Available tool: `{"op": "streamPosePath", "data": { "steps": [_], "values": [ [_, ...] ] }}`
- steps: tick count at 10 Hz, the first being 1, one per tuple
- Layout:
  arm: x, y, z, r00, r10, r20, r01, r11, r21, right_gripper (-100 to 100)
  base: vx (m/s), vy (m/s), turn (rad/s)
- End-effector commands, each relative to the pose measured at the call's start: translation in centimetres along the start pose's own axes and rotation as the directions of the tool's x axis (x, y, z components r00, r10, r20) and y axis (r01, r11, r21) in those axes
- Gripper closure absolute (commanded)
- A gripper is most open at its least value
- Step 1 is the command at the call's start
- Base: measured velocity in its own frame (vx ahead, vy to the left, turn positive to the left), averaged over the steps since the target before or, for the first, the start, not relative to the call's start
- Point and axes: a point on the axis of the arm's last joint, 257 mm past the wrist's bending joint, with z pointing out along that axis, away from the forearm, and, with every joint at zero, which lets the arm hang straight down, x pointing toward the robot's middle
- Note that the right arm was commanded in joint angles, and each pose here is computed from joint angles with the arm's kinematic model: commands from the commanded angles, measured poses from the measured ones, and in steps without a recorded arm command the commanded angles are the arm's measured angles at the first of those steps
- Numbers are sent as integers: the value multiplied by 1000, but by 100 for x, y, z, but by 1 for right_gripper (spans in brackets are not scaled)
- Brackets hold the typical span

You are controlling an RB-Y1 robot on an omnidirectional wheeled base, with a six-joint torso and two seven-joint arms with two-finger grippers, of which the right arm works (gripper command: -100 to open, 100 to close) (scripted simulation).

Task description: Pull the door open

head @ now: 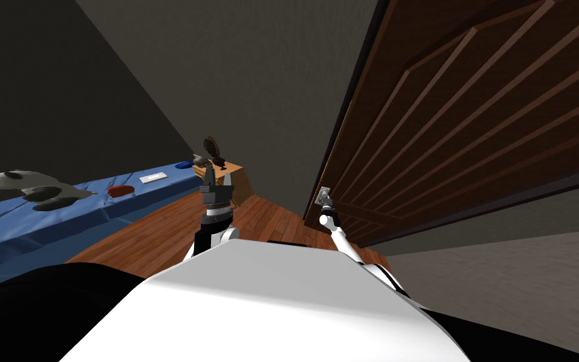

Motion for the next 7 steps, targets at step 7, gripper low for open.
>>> {"op": "streamPosePath", "data": {
  "steps": [7],
  "values": [
    [-30, 151, -32, 1000, 3, 4, -3, 1000, 1, 100, -47, 9, 54]
  ]
}}
